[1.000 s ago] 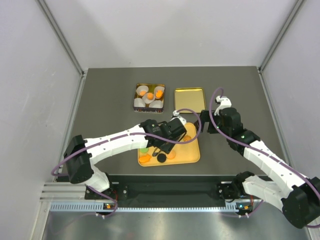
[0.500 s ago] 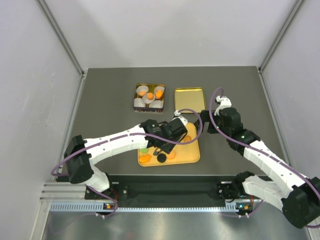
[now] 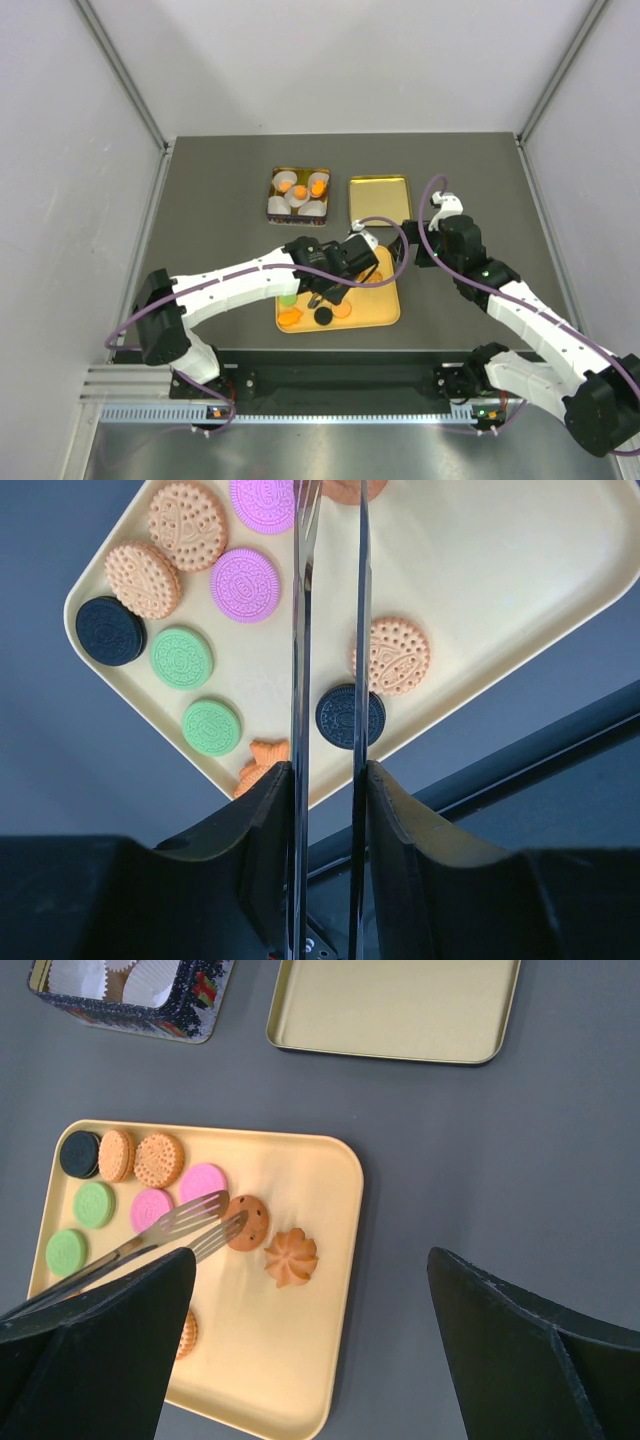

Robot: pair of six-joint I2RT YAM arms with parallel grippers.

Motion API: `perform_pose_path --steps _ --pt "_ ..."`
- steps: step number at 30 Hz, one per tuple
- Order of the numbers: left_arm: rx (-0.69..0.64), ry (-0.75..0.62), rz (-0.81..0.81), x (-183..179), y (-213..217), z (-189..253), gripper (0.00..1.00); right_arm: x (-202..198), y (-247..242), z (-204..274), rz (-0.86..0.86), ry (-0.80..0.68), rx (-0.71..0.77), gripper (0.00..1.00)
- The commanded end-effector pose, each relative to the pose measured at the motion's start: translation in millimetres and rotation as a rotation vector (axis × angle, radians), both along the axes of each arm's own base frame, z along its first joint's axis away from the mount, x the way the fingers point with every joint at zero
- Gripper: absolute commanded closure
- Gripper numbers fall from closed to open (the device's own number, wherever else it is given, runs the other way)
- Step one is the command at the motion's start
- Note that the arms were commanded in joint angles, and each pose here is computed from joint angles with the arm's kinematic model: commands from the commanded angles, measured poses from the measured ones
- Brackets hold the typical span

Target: Pack the cookies

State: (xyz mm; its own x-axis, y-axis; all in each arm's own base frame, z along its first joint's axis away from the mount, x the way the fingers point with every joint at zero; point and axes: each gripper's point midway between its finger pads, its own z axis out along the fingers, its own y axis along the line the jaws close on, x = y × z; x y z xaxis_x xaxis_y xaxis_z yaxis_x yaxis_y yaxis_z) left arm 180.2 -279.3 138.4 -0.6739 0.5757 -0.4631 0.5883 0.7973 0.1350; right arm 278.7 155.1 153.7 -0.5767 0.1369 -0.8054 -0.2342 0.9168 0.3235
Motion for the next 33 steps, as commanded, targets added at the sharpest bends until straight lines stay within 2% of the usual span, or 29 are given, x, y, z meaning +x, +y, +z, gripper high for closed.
perform_pose_path --steps 1,12,16,33 --pt "-0.022 -0.035 -0.012 2.1 -4.7 21.4 0.62 5.0 -3.9 8.1 -0.011 -0.041 -0.001 0.00" --pt "-0.031 -0.033 -0.014 -2.0 -0.5 26.1 0.59 5.1 -3.9 7.6 -0.011 -0.039 -0.002 0.00" --pt "-0.029 -0.031 -0.013 -0.8 -2.4 24.0 0.53 5.1 -4.2 8.5 -0.012 -0.043 -0.001 0.00" --pt "-0.050 -0.031 -0.037 -1.8 -12.5 25.2 0.53 5.2 -5.0 8.6 -0.017 -0.043 -0.003 0.00"
